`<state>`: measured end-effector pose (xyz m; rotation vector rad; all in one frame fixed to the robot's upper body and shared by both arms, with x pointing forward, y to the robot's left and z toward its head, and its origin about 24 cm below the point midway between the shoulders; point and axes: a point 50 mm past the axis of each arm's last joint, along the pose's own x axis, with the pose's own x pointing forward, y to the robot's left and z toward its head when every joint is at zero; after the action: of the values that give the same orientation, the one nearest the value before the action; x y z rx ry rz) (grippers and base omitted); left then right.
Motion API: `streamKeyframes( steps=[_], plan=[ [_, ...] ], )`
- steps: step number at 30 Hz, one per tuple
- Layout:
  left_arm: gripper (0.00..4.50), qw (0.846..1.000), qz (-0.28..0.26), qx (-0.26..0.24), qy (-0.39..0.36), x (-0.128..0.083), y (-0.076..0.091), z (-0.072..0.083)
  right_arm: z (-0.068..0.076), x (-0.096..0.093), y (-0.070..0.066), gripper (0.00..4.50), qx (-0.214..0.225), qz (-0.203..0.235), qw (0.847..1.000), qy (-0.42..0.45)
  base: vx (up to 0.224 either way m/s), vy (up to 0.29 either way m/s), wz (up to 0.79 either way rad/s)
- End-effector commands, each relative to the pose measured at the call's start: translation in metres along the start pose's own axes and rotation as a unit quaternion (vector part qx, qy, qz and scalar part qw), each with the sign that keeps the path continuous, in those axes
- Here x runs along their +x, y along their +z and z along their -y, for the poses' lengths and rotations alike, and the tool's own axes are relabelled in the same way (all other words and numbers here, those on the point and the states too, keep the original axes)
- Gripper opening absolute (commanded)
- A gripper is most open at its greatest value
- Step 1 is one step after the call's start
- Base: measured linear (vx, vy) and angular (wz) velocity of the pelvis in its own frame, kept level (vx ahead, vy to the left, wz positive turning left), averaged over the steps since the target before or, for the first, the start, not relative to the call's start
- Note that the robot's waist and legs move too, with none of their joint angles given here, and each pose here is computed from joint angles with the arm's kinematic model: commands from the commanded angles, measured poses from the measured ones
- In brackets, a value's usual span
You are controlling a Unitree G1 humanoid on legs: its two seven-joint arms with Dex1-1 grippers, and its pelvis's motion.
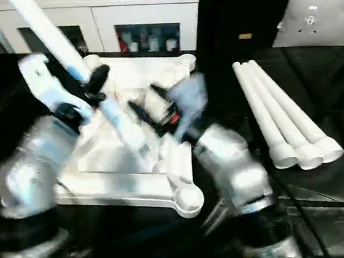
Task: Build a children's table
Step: Move to table
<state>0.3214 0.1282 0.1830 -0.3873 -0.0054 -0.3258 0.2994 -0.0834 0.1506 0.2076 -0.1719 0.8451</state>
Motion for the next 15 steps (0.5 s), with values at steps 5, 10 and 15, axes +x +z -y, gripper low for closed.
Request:
streamKeyframes(
  steps=[5, 10, 15],
  plan=[
    [1.86, 0.981, -0.046, -0.011, -0.19, -0.002, 0.009, 0.018, 0.007, -0.006, 0.016, 3.61, 0.071, -0.043, 0.99, 0.11, 0.0, 0.0, 0.0],
    [1.86, 0.928, -0.051, -0.027, -0.368, -0.016, 0.022, 0.041, 0.004, -0.012, 0.026, 3.61, 0.1, -0.058, 0.973, 0.2, 0.0, 0.0, 0.0],
    [1.86, 0.876, -0.058, -0.025, -0.477, -0.025, 0.03, 0.054, 0.002, -0.023, 0.025, 3.61, 0.098, -0.108, 0.954, 0.262, 0.0, 0.0, 0.0]
  ],
)
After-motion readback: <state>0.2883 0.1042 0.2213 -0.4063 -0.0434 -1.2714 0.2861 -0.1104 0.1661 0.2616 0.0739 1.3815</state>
